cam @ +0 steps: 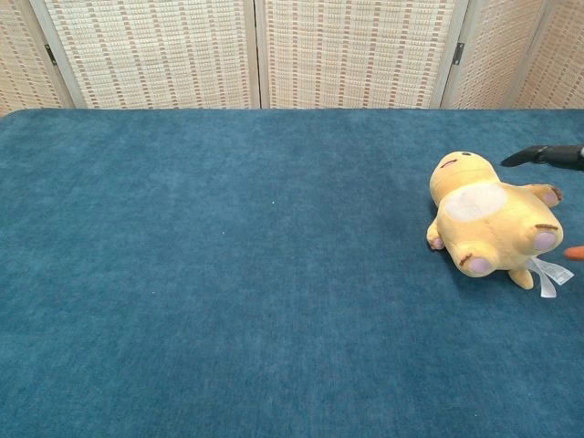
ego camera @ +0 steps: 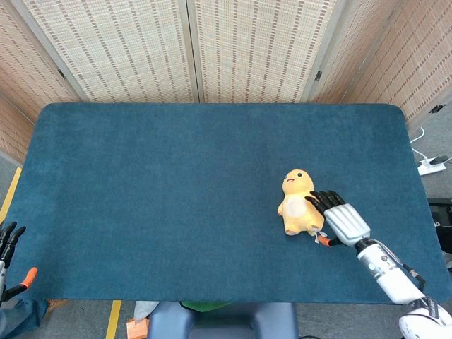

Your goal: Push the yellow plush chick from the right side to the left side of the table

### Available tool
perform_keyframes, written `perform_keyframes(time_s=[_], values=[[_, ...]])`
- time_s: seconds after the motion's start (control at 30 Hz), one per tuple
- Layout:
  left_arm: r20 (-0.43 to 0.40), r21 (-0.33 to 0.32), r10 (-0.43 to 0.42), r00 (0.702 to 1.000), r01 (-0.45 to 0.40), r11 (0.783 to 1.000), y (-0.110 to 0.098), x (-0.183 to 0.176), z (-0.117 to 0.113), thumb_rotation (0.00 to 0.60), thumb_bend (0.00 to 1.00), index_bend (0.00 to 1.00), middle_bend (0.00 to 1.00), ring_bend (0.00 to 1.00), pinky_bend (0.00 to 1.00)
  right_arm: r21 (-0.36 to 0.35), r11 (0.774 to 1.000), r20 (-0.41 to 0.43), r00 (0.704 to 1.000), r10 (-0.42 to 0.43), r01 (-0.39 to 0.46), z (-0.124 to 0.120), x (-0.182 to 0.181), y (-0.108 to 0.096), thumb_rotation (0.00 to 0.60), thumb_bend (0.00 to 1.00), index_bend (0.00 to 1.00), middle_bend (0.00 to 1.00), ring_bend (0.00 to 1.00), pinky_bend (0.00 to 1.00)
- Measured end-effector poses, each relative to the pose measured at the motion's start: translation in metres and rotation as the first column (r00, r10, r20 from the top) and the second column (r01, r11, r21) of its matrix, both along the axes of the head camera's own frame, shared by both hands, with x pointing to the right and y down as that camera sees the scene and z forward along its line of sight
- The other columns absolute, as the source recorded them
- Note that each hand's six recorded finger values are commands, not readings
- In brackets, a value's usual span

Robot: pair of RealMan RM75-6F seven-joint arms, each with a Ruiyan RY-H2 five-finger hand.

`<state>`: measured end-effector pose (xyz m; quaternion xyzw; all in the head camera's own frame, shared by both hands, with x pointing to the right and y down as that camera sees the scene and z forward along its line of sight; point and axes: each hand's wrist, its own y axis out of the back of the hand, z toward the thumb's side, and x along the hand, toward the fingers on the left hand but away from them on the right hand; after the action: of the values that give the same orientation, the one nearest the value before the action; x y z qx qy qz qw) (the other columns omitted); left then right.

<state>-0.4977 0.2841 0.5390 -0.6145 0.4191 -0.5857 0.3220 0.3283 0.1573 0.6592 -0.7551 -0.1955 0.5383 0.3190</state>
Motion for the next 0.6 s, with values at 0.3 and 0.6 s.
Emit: perform_keyframes(time_s=[0.3, 0.6], values=[[-0.007, -0.002, -0.004, 1.0, 0.004, 1.0, 0.001, -0.003, -0.002, 0.6, 0.34, 0.02, 0.08, 0.02, 0.14, -0.015, 0.997, -0.059, 0.995, -0.078, 0.077, 0.032, -0.027, -0.008, 0.6, 0.37, 0.17, 0.41, 0.28, 0.49], [-0.013, 0.0, -0.001, 1.0, 0.001, 1.0, 0.001, -0.002, -0.002, 0.6, 0.34, 0.04, 0.08, 0.02, 0.14, 0.13, 0.986, -0.05, 0.994, -0.097, 0.103, 0.034, -0.041, -0.01, 0.6, 0.55, 0.61, 0.76, 0.63, 0.86]])
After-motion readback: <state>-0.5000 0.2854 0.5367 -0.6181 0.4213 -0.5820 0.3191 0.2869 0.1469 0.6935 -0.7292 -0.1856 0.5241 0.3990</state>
